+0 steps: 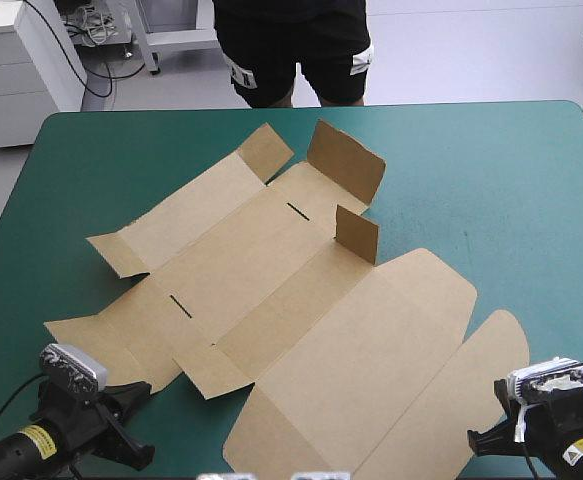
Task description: Fold the box
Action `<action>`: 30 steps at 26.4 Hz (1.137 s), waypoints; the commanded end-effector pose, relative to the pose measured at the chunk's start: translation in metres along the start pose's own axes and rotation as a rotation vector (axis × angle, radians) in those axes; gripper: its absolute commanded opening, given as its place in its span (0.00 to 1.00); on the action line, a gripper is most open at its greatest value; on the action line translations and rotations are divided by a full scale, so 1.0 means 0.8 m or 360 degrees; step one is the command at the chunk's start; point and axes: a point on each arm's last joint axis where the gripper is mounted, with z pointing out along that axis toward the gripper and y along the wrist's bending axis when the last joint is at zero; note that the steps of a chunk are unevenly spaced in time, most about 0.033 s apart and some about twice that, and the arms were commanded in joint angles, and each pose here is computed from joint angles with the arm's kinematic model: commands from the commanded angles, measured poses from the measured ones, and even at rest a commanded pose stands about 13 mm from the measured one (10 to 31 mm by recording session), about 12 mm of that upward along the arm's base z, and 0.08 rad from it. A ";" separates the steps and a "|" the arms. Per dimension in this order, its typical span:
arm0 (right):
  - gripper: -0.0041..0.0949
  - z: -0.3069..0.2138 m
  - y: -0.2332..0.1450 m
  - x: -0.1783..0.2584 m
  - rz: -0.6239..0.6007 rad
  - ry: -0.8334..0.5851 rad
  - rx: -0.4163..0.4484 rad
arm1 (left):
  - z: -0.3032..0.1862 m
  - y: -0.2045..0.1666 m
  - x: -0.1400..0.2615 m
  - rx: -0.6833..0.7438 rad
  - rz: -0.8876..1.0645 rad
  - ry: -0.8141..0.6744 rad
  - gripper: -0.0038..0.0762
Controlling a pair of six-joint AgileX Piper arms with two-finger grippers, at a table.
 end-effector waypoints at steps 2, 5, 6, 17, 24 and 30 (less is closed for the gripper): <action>0.03 -0.001 -0.003 -0.014 -0.0003 -0.0084 0.0023 | -0.005 -0.001 -0.015 0.0005 -0.0003 -0.0117 0.04; 0.03 0.002 -0.004 -0.016 0.0003 -0.0058 0.0019 | -0.005 -0.001 -0.015 0.0005 -0.0003 -0.0117 0.04; 0.03 0.004 -0.005 -0.016 0.0006 -0.0042 0.0016 | -0.005 -0.001 -0.015 0.0005 -0.0003 -0.0117 0.04; 0.03 0.010 -0.018 -0.066 -0.0004 -0.0026 0.0031 | -0.005 -0.001 -0.015 0.0005 -0.0003 -0.0117 0.04; 0.03 0.021 -0.027 -0.096 -0.0001 0.0012 0.0029 | -0.005 -0.001 -0.015 0.0004 -0.0003 -0.0120 0.04; 0.03 0.044 -0.042 -0.146 -0.0026 0.0082 0.0017 | -0.004 -0.001 -0.014 0.0004 -0.0003 -0.0119 0.04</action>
